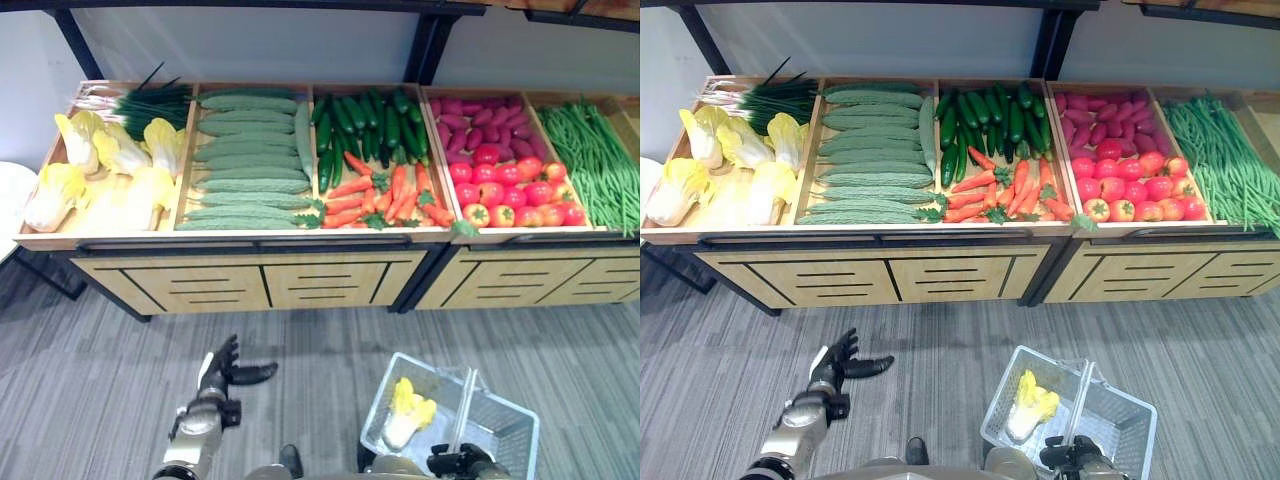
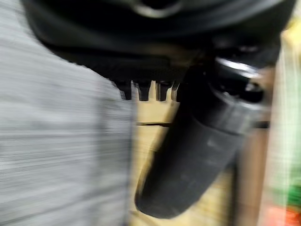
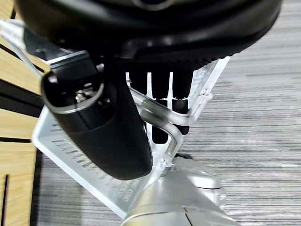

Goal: Get the vegetables into the basket

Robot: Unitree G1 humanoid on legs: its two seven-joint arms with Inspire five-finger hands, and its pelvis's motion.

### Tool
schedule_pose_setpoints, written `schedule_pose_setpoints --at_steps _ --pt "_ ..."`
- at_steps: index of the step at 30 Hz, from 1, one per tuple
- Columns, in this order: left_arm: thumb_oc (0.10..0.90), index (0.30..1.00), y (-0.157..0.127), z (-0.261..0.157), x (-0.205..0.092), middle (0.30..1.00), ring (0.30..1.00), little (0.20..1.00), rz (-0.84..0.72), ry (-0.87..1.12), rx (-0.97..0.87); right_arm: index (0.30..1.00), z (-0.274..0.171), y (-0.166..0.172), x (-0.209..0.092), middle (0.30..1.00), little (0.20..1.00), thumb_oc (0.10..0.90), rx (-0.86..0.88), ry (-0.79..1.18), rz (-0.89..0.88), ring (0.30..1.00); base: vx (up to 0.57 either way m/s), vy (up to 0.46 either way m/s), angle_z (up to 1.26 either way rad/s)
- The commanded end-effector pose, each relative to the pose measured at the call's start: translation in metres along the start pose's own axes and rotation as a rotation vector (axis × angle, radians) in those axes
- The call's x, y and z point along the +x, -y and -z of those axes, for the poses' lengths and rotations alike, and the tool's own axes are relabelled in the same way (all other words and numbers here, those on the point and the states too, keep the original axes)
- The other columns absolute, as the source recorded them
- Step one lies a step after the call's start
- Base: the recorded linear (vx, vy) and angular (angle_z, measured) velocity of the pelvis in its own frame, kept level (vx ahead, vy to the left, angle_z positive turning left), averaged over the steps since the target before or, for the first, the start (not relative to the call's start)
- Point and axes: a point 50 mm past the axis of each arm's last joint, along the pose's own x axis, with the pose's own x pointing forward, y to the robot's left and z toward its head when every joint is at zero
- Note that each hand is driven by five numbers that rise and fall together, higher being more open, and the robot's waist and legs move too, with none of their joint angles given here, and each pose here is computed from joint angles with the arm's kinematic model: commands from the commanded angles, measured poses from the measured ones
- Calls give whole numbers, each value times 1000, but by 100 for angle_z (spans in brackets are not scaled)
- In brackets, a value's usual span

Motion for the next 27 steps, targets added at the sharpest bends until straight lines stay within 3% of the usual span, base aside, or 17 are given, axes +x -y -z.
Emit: schedule_pose_setpoints --at_steps 1,8,13,19,27 --pt "900 1000 -31 -62 13 1000 1000 1000 -117 275 14 300 26 17 -3 300 300 400 -73 -98 44 300 100 -12 8" --pt "900 1000 -61 -193 12 1000 1000 1000 -278 688 428 300 43 28 -6 300 300 400 -128 -155 17 300 101 -13 -5" --pt "900 1000 -52 -274 19 1000 1000 1000 -386 860 796 300 43 42 -8 300 300 400 -162 -153 40 300 76 -53 -20" --pt "900 1000 -58 -330 35 1000 1000 1000 -526 801 1090 300 24 60 -6 300 300 400 -154 -94 102 300 -7 -105 -39" --pt "900 1000 -84 -359 43 1000 1000 1000 -666 617 1051 300 -21 70 -4 300 300 400 -99 52 158 300 55 -172 -44"
